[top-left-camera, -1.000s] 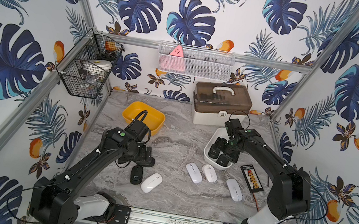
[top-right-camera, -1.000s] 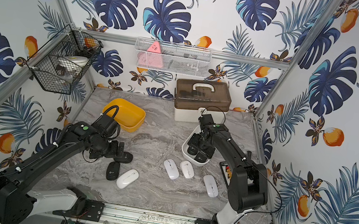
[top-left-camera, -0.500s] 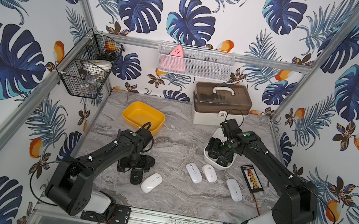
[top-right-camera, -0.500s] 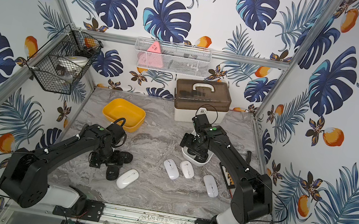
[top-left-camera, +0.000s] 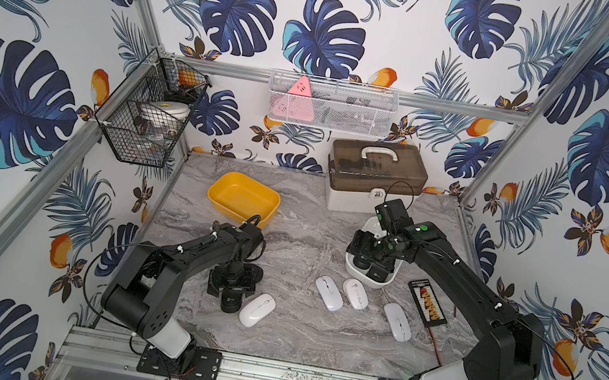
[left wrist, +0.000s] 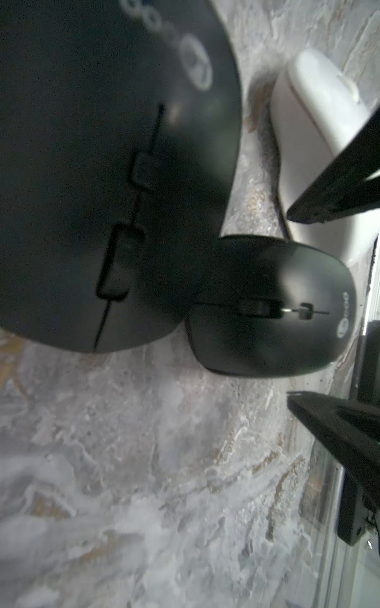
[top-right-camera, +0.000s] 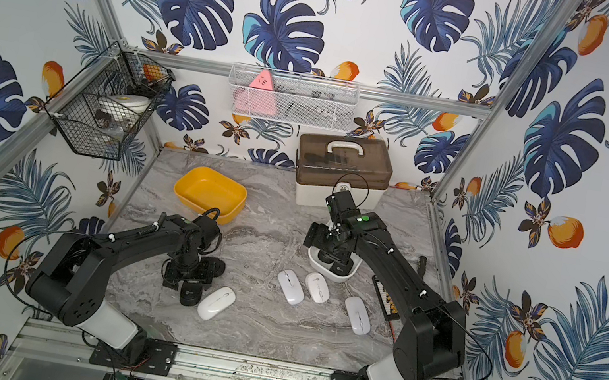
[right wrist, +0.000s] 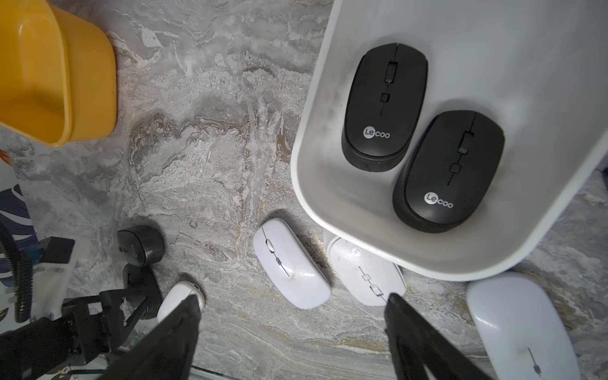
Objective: Place the mice by color into the storage box
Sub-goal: Pick up the mouse from the center of the board, then move the storage box to the center of the board.
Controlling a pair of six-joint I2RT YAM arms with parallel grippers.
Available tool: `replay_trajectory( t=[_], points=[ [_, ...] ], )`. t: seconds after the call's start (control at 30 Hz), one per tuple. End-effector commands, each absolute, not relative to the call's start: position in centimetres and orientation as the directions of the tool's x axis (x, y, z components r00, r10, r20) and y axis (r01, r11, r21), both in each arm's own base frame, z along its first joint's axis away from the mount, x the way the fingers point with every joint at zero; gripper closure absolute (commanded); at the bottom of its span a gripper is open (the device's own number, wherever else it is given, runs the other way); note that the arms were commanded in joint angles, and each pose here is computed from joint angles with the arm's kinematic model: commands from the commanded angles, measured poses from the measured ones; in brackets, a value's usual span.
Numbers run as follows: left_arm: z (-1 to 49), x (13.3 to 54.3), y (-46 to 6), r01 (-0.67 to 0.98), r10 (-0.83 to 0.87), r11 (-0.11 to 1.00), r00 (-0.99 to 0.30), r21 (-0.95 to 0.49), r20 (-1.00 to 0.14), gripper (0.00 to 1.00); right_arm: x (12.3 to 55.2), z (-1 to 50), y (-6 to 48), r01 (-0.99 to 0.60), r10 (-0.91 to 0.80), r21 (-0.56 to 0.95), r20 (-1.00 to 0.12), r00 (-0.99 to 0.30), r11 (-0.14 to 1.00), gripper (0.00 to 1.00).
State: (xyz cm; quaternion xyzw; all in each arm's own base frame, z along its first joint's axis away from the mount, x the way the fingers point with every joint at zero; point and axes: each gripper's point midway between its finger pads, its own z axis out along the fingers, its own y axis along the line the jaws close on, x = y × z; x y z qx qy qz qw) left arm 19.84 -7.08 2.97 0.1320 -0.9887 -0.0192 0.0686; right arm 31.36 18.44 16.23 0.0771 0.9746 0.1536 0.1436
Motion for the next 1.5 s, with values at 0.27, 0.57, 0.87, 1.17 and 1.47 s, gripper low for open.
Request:
replay_trajectory(
  t=[0.27,0.57,0.87,1.17,1.47],
  points=[
    [3.3,19.7,-7.9,-0.265,-0.264,0.964,-0.953,0.011,0.151,0.31,31.0,16.2,17.7,0.092,0.172,0.289,-0.268,-0.948,0.953,0.11],
    [5.0,19.3,-8.5,-0.27,-0.262,0.962,-0.955,-0.043,0.141,0.41,30.7,15.6,17.6,0.097,0.175,0.285,-0.26,-0.95,0.954,0.11],
    [10.7,21.4,-8.3,-0.22,-0.22,0.973,-0.975,-0.067,-0.001,0.43,31.3,16.4,16.8,0.095,0.178,0.271,-0.299,-0.938,0.958,0.1],
    [16.6,27.9,-16.7,-0.055,-0.085,0.979,-0.985,-0.194,-0.15,0.44,31.7,16.0,11.9,0.197,0.264,0.234,-0.301,-0.916,0.952,0.06],
    [19.8,31.9,-21.4,0.021,-0.042,0.961,-0.975,-0.275,-0.219,0.45,33.8,11.5,14.1,0.16,0.204,0.247,-0.161,-0.966,0.956,0.53]
  ],
)
